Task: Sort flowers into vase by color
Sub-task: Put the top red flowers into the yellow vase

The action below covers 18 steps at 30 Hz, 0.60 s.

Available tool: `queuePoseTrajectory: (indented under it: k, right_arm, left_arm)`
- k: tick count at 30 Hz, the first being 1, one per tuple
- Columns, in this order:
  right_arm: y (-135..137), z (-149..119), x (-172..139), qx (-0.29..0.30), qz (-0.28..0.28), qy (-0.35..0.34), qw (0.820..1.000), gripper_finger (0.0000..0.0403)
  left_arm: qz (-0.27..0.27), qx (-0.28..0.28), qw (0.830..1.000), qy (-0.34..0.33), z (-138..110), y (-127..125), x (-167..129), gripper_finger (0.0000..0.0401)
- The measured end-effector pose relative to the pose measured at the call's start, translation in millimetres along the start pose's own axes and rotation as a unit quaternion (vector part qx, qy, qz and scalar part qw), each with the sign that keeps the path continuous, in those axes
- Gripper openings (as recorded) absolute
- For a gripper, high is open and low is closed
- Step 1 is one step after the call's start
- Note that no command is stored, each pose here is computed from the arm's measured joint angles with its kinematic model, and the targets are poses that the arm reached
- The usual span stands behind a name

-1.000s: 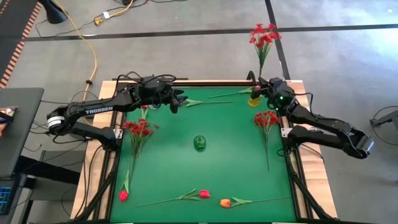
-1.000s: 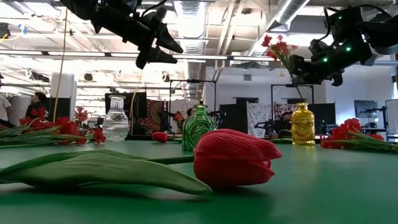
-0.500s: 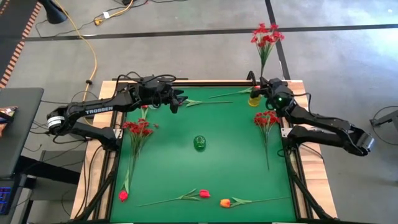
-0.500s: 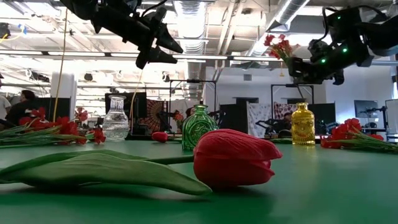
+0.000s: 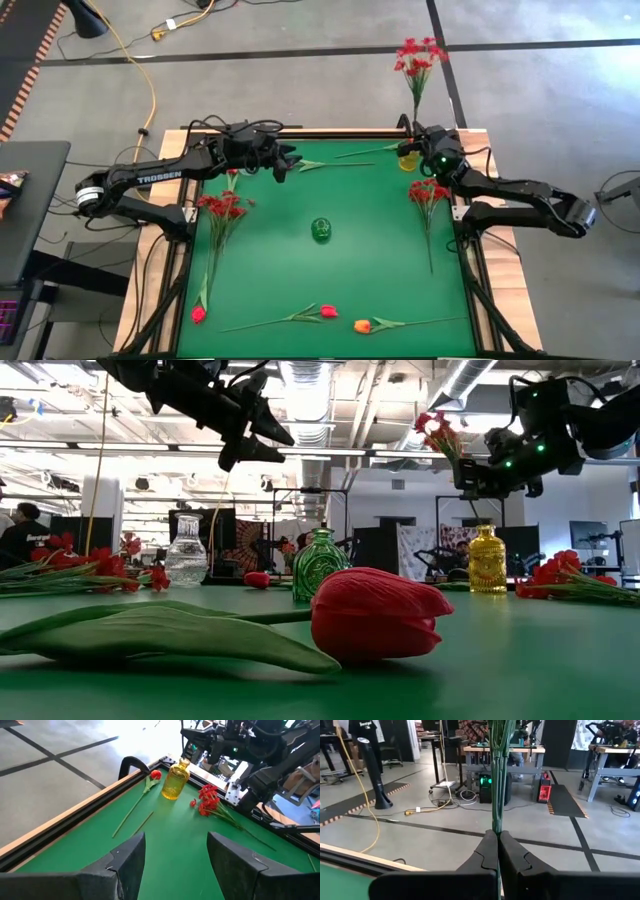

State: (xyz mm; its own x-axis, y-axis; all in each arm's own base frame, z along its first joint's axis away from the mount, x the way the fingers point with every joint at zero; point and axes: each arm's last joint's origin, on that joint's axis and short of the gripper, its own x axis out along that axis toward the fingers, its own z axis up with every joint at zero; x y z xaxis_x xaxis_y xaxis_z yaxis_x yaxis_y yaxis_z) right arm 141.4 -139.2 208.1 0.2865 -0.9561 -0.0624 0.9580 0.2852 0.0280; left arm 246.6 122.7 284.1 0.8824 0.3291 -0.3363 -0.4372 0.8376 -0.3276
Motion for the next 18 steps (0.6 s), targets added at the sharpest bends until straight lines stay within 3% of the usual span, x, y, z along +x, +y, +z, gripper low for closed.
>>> queuePoseTrajectory:
  k: [18]
  right_arm:
    - [9.2,-4.3,-7.0,-0.056,-0.005,0.015,0.998,0.0023]
  left_arm:
    - [0.002,0.0,1.0,0.004,-0.8,0.4,0.1,0.02]
